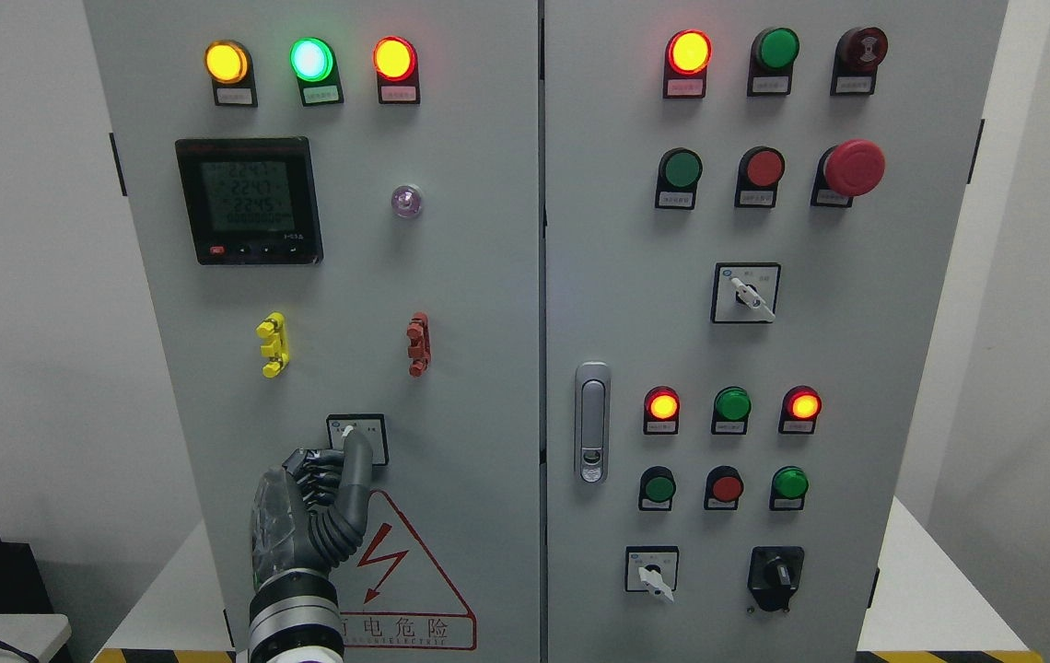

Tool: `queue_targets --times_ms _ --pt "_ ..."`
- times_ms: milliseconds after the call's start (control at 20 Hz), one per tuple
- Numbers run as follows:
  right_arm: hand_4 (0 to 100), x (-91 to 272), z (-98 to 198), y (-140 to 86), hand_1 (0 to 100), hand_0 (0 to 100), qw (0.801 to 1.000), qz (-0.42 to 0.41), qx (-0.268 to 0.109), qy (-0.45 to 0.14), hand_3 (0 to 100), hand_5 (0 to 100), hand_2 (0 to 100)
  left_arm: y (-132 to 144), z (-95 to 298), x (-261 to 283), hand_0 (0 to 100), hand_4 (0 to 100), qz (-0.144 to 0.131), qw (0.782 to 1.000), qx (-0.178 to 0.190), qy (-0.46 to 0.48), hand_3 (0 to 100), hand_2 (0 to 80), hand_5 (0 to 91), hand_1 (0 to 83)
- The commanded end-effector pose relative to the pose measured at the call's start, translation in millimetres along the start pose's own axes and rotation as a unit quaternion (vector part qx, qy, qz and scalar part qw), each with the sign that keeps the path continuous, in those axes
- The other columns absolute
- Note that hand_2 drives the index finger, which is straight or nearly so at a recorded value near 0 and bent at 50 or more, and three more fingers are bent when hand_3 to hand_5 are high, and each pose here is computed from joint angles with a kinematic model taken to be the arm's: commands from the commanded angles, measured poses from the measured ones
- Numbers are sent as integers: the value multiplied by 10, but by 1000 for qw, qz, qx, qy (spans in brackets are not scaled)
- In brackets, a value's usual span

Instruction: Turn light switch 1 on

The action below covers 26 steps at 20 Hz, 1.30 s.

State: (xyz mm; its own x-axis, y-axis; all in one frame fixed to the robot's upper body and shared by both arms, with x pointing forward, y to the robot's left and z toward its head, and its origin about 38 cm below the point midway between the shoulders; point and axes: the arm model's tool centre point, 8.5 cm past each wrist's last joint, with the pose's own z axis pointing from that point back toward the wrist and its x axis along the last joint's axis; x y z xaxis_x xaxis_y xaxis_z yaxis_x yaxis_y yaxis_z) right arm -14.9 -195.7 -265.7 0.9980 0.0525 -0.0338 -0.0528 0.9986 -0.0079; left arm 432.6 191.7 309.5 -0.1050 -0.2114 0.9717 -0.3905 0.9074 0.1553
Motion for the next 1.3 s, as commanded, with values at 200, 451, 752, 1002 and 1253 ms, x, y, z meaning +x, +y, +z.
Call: queue_targets --times_ms 200,451,752,1002,1253 --pt "0 -2 0 2 389 120 1000 -8 1 1 0 0 0 -4 -3 6 553 837 1 1000 -3 -1 796 517 832 298" --pt "0 -2 0 2 389 120 1000 -8 1 1 0 0 0 -8 -3 6 581 840 1 1000 -6 -1 801 522 834 285" --pt "0 -2 0 2 389 120 1000 -9 1 1 0 0 0 -8 -3 6 624 845 1 1000 -6 -1 811 525 837 231" --pt "0 -2 0 2 389 120 1000 -8 1 1 0 0 0 -10 0 12 652 847 3 1000 -6 -2 814 524 838 196" --pt "0 -2 0 2 389 120 1000 -8 1 1 0 0 0 -10 0 12 671 848 3 1000 -6 -2 817 520 839 172"
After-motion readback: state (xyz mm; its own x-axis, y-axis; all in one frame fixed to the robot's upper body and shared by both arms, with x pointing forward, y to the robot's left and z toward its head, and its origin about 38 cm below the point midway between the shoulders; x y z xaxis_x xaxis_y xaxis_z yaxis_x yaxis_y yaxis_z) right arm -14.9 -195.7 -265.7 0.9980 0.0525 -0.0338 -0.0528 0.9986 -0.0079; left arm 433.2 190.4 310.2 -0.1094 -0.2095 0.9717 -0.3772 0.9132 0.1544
